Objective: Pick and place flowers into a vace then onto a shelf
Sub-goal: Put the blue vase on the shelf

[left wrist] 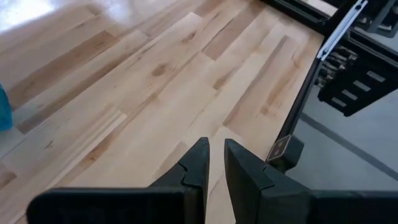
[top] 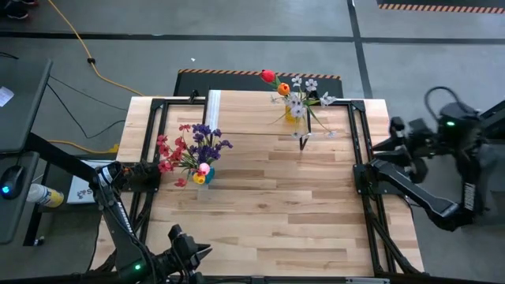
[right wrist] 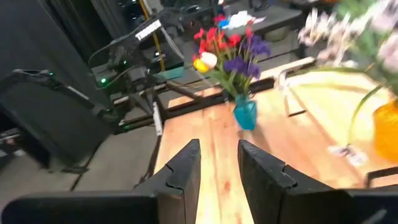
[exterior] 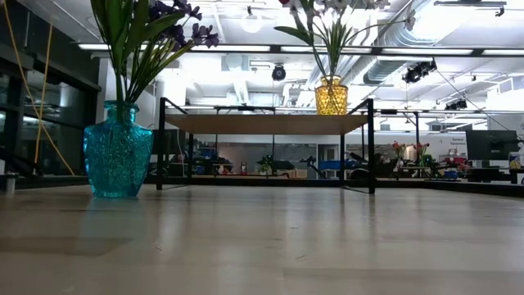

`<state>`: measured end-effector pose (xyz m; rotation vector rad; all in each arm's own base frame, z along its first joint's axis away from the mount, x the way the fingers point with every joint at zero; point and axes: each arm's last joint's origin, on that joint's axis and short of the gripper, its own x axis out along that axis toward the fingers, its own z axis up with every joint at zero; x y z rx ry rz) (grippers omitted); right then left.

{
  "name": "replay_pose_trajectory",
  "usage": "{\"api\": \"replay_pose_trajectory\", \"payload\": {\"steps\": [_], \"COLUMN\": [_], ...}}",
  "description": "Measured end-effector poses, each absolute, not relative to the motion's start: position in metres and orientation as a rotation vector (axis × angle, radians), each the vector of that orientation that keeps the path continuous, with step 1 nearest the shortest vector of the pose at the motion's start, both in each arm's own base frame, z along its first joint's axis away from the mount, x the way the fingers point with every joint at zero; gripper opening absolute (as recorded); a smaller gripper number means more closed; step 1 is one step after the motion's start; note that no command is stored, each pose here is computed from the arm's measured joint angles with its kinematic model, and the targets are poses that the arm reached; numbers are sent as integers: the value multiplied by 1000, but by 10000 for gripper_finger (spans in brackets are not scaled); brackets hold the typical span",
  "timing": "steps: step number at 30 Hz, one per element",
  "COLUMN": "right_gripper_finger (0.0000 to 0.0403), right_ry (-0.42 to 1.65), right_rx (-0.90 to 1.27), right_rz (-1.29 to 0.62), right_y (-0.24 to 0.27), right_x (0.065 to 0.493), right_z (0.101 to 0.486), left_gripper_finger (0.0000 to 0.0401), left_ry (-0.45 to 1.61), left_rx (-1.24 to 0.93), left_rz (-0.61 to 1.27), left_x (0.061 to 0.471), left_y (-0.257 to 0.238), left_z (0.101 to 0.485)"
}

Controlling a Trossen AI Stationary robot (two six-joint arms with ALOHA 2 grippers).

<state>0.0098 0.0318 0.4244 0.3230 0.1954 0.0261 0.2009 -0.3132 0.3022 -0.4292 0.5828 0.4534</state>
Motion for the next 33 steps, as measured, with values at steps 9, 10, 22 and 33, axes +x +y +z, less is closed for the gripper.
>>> {"api": "replay_pose_trajectory", "payload": {"steps": [9, 10, 22, 33], "right_gripper_finger": [99, 99, 99, 99], "right_ry": [127, 115, -34, -112], "right_rx": [354, 350, 221, 152], "right_rz": [151, 154, 16, -183], "right_y": [16, 17, 57, 69], "right_x": [23, 22, 13, 18], "right_z": [378, 375, 359, 362], "left_gripper_finger": [85, 85, 85, 85], "left_ry": [464, 432, 275, 298], "left_rx": [-407, -405, -519, -546], "left_rz": [467, 468, 534, 589], "left_x": [203, 203, 238, 262], "left_y": [-312, -312, -299, -282], "left_z": [305, 306, 311, 311]}}
